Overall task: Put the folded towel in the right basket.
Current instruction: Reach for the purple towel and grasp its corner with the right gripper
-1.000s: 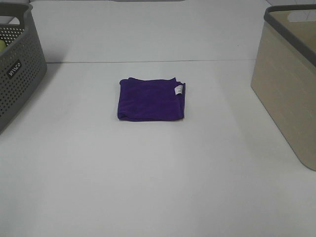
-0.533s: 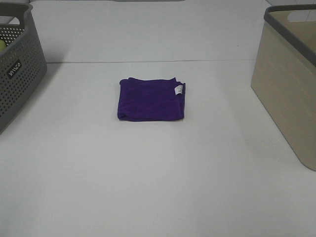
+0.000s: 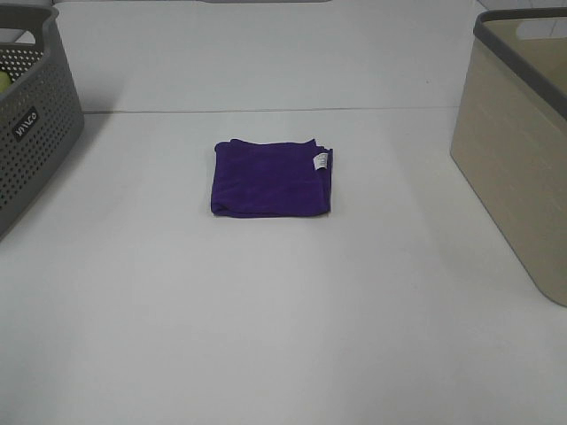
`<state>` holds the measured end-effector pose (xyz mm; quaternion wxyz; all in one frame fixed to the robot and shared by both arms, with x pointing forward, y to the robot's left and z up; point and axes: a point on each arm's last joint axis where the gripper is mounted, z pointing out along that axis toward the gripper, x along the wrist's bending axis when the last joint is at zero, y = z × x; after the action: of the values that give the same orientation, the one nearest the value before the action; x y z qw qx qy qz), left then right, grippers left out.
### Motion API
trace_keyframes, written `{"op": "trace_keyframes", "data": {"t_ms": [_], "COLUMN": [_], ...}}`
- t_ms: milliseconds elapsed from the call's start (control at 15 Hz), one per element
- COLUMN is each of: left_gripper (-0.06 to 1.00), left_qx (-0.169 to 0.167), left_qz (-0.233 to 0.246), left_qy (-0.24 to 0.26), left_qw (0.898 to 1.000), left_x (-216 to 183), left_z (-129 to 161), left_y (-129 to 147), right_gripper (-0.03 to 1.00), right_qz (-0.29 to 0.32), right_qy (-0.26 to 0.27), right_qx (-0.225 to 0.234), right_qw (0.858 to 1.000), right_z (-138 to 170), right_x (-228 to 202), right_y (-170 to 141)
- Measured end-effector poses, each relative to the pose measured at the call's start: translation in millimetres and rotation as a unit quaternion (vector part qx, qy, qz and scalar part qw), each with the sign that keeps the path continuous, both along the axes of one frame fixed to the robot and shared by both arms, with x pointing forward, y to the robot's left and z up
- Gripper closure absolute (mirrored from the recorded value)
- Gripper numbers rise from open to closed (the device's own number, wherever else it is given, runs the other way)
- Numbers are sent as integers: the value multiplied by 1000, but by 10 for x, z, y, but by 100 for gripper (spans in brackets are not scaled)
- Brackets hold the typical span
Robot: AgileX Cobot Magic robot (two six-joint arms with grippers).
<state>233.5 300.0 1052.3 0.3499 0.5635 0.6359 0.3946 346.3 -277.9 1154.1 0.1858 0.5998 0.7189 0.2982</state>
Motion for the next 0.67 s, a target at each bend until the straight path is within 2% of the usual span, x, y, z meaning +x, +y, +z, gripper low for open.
{"op": "trace_keyframes", "data": {"t_ms": [200,333,400,667], "left_gripper": [-5,-5,-5,-5], "left_qx": [0,0,0,0], "left_qz": [0,0,0,0], "left_qy": [0,0,0,0], "left_qw": [1000,1000,1000,1000], "left_x": [0,0,0,0], "left_z": [0,0,0,0], "left_y": [0,0,0,0], "right_gripper": [-1,-1,-1,-1], "right_qz": [7,-8,-13,-21], "right_qy": [32,80,83,122], "right_qx": [21,40,43,75], "right_qw": [999,996,995,989], "right_z": [68,113,133,38], "right_x": [346,940,1049,1990], "right_y": [53,90,94,174]}}
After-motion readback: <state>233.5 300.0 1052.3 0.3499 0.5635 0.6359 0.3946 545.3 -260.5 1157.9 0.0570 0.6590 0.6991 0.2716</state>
